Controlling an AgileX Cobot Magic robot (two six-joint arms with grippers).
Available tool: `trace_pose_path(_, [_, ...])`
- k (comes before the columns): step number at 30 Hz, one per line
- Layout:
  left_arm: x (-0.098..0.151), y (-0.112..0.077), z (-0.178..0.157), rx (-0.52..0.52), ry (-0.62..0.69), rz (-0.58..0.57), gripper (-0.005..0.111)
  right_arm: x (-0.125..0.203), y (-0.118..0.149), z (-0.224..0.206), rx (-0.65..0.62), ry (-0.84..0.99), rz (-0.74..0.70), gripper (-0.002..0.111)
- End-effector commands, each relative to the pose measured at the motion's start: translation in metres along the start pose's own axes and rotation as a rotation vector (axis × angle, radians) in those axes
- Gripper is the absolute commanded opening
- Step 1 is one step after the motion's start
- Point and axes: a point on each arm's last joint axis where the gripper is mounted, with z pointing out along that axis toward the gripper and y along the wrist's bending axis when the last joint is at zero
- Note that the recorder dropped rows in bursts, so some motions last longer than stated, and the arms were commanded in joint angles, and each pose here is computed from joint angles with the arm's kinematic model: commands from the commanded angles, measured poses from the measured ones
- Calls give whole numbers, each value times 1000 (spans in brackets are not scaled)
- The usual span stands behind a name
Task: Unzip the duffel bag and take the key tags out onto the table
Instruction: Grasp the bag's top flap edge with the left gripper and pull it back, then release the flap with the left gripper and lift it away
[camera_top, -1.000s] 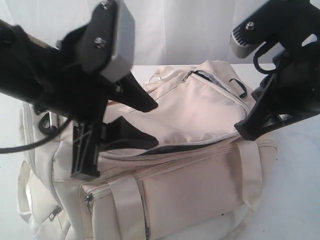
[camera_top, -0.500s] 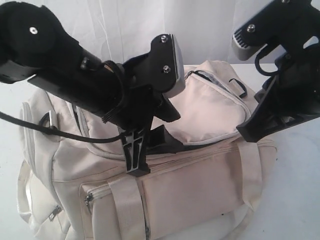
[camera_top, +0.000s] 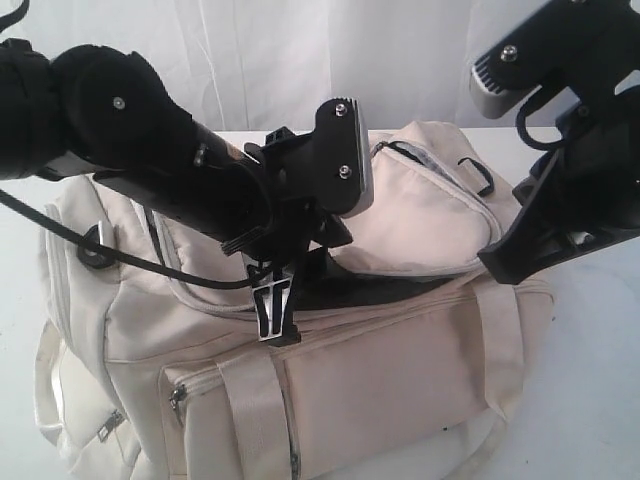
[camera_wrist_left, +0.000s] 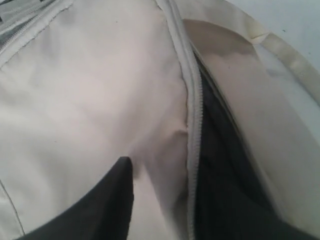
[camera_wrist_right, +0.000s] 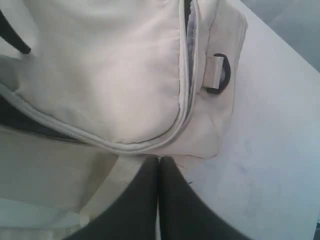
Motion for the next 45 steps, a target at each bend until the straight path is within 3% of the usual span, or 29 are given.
trace_pose_path(1, [-2,-2,1,8,3,4,24,0,-4,-7,14,-22,10,0])
trace_pose_path(5, [0,1,1,-28,19,57,0,1,-5,-9,15,-30,13,0])
trace_pose_path(9, [2,17,-1,-177,33,148,0,1,-5,-9,15,-30,13,0])
trace_pose_path(13, [4,43,-10,-387,-23,131,0,1,-5,-9,16,-30,12,0])
trace_pose_path(17, [24,74,-26,-562,-18,96,0,1,-5,-9,15,-32,12,0])
trace_pose_path(25, [72,142,-44,-730,72,-9,0,0,-5,-9,13,-34,14,0])
trace_pose_path(30, [101,185,-30,-833,125,18,0,0,-5,-9,12,-34,15,0])
trace_pose_path(32, [112,200,-29,-869,149,41,6,1,-5,-9,11,-30,16,0])
trace_pose_path(38, [152,226,-33,-912,214,-4,74,1,-3,-9,-7,-27,24,0])
trace_pose_path(45, [187,237,-55,-1020,160,-276,75,1,-3,-9,-7,-27,28,0])
